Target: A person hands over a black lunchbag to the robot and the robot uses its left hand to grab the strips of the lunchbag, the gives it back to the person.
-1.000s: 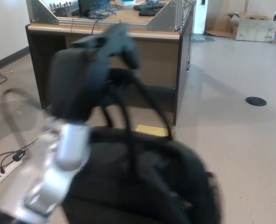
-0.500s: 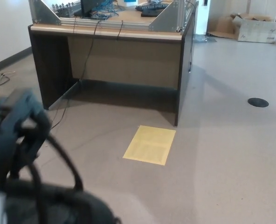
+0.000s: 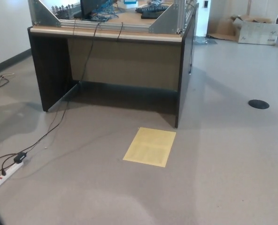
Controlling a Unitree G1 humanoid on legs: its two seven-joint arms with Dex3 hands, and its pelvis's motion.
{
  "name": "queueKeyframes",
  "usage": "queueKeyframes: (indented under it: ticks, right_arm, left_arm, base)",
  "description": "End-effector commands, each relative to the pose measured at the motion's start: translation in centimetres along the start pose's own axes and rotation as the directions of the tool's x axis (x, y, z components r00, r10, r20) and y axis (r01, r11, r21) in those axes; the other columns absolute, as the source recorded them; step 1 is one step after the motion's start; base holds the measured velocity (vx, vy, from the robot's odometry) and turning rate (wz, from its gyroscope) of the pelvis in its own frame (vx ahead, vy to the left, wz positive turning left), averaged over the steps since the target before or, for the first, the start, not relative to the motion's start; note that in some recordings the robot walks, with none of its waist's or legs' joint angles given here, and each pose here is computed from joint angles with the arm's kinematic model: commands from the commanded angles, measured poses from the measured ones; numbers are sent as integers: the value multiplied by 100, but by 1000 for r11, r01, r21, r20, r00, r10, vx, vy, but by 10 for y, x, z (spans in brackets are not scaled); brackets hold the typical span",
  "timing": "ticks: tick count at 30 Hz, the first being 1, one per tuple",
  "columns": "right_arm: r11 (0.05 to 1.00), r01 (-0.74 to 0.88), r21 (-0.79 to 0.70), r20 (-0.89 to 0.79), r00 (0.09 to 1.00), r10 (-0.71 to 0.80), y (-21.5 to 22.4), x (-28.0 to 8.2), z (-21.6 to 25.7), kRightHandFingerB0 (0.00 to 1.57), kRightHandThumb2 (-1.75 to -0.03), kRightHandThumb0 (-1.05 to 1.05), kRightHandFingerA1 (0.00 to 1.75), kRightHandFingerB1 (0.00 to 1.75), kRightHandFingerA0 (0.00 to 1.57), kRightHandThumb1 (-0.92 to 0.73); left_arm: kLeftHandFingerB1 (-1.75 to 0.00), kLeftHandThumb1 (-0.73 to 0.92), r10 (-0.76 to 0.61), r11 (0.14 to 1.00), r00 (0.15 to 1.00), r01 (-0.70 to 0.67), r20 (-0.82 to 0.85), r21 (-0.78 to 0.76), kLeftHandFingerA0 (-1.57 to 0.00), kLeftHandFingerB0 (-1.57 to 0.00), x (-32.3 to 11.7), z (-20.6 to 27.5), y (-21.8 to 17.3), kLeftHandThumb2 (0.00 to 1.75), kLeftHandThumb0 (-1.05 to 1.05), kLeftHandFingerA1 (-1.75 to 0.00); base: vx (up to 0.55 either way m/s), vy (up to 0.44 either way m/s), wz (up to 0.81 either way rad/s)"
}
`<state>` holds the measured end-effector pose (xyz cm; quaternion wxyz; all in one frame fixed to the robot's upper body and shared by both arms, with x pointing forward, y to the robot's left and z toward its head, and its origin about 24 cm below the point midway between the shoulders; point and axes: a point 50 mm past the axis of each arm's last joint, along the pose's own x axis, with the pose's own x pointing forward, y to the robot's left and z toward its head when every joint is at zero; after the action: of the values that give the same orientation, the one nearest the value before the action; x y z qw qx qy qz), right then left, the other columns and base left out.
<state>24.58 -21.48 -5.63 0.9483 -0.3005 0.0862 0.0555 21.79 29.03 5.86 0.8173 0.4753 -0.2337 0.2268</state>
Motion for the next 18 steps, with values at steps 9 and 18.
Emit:
queueKeyframes:
  ticks: [9, 18]
  right_arm:
    - [999, 37, 0, -42, 998, -37, -3, -13, -14, 61, -62, -51, 49, 47, 68, -74]
    - [999, 35, 5, -45, 998, -35, -3, -12, -14, 50, -100, -51, 66, 59, 64, -62]
  left_arm:
    - [-171, 59, -28, 998, 985, 37, -169, 46, -83, -63, -80, -47, 10, 55, -8, -175]
    - [-175, 61, -24, 997, 987, 35, -156, 69, -84, -62, -82, -50, 7, 56, -11, -175]
  base:
    - [0, 0, 0]
    - [0, 0, 0]
